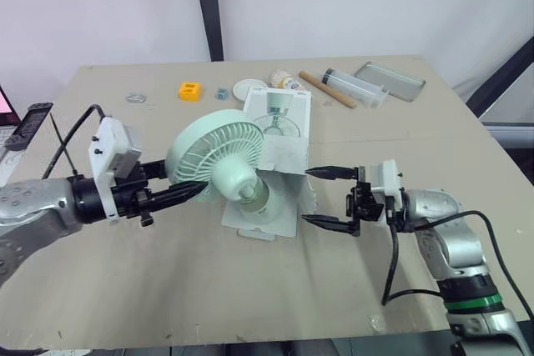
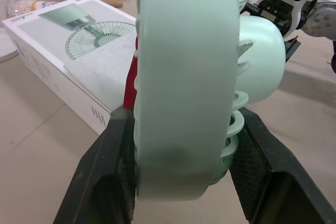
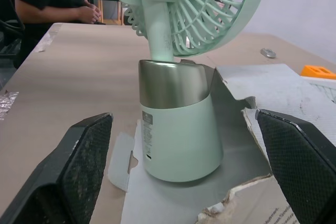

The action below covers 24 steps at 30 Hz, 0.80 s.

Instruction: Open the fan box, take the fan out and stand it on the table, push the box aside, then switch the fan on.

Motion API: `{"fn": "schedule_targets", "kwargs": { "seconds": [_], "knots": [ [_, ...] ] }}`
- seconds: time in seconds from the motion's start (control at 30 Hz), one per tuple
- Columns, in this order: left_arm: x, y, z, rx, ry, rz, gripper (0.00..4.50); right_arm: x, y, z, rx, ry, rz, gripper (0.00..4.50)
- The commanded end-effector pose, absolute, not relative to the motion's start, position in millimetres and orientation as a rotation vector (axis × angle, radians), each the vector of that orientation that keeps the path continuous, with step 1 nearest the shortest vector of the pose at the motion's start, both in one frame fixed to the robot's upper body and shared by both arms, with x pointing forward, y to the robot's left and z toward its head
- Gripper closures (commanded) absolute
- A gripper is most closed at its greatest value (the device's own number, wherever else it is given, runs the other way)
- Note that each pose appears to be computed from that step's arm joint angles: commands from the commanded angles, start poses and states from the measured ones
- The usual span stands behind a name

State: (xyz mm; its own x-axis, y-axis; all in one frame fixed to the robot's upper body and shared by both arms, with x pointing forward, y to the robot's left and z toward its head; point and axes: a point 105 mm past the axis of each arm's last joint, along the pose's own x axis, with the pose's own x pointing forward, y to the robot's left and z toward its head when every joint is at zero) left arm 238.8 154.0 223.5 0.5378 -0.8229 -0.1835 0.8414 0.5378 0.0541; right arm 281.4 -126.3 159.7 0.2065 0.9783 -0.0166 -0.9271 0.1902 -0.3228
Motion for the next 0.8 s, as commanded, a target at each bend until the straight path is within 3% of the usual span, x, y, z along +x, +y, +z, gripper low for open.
{"fn": "schedule_targets", "kwargs": {
  "seconds": [0.03,0.4,0.8],
  "knots": [
    [231,161,239,0.157,0.167,-0.948,2.36,282,-123,165,-0.295,-0.238,1.373,0.0],
    [218,206,272,0.079,0.223,-0.71,2.36,285,-115,162,-0.288,-0.239,1.404,0.0],
    [241,272,279,0.052,0.173,-0.334,2.36,285,-114,158,-0.296,-0.238,1.411,0.0]
  ]
}}
